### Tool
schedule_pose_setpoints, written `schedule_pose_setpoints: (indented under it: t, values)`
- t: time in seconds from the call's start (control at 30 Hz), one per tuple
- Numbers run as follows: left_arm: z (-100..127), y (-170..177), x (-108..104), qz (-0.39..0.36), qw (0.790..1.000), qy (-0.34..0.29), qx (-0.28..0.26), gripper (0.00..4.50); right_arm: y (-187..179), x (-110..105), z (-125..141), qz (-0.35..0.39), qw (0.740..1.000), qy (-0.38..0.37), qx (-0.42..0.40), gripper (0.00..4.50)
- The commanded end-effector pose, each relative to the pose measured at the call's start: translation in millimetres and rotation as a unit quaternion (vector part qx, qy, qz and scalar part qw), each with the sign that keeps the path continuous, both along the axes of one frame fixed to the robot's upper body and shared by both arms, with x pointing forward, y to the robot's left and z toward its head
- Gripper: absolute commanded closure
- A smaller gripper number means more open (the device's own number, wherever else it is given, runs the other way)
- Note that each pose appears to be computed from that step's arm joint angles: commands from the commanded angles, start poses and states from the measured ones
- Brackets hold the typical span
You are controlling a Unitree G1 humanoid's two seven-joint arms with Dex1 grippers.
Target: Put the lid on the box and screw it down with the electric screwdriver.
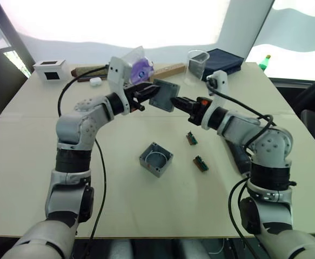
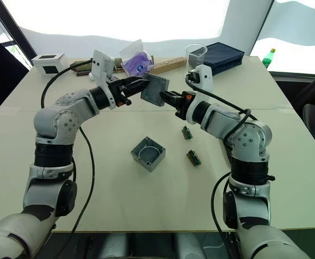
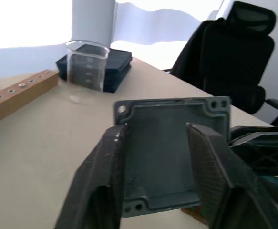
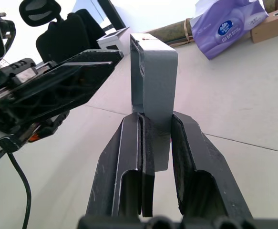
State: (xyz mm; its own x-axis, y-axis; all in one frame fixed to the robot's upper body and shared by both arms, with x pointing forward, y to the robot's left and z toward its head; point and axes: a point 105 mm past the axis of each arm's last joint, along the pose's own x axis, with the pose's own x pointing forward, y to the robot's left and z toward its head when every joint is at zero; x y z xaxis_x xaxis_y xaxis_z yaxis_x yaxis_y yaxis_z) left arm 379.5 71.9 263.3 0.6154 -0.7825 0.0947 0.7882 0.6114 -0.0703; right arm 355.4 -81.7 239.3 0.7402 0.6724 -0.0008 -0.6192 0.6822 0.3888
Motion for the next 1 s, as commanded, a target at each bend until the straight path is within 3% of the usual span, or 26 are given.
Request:
schedule_pose_setpoints:
  t: [0.03,0.07,0.17,0.23,0.27,0.3,0.37,0.5,0.6,0.63,0.77,1.0]
  values:
    - [25.9,4.1,-10.9,-0.026,0.999,-0.023,-0.011,0.97,-2.5,-4.1,15.6,-0.010,0.999,-0.053,-0.007,4.17]
    - [28.6,9.3,-12.7,-0.035,0.999,-0.011,-0.016,0.67,-5.2,-3.8,15.7,-0.021,0.997,-0.072,-0.028,4.17]
    - [33.8,26.5,-17.3,-0.046,0.999,0.013,-0.019,0.67,-15.6,-7.1,10.3,-0.055,0.978,-0.156,-0.127,4.17]
    - [35.6,36.2,-18.2,-0.045,0.998,0.025,-0.022,0.67,-24.9,-12.6,4.8,-0.078,0.947,-0.232,-0.208,4.17]
    - [34.6,40.5,-17.0,-0.040,0.998,0.030,-0.022,0.67,-30.6,-17.2,-0.3,-0.093,0.914,-0.285,-0.275,4.17]
    - [33.8,43.3,-17.1,-0.040,0.998,0.033,-0.024,0.91,-30.1,-26.1,-10.5,-0.084,0.854,-0.354,-0.373,4.17]
    - [32.8,43.9,-18.2,-0.044,0.998,0.035,-0.025,1.24,-24.8,-40.3,-30.5,-0.048,0.766,-0.430,-0.476,4.17]
    - [22.9,36.4,-16.4,-0.049,0.998,0.042,-0.011,2.83,-18.9,-56.8,-41.2,-0.047,0.687,-0.511,-0.515,4.17]
    - [4.9,22.6,-20.4,-0.077,0.995,0.051,0.029,4.05,-6.2,-71.4,-60.8,-0.018,0.616,-0.566,-0.548,4.17]
    - [2.0,20.4,-21.3,-0.082,0.995,0.052,0.036,4.40,-3.3,-73.4,-64.1,-0.012,0.604,-0.575,-0.552,4.17]
    - [-19.1,9.6,-28.2,-0.116,0.987,0.061,0.092,4.40,13.6,-80.1,-80.7,0.015,0.561,-0.612,-0.557,4.17]
    - [-49.2,9.5,-37.6,-0.145,0.973,0.057,0.169,4.40,21.3,-84.8,-99.1,0.035,0.540,-0.623,-0.565,4.17]
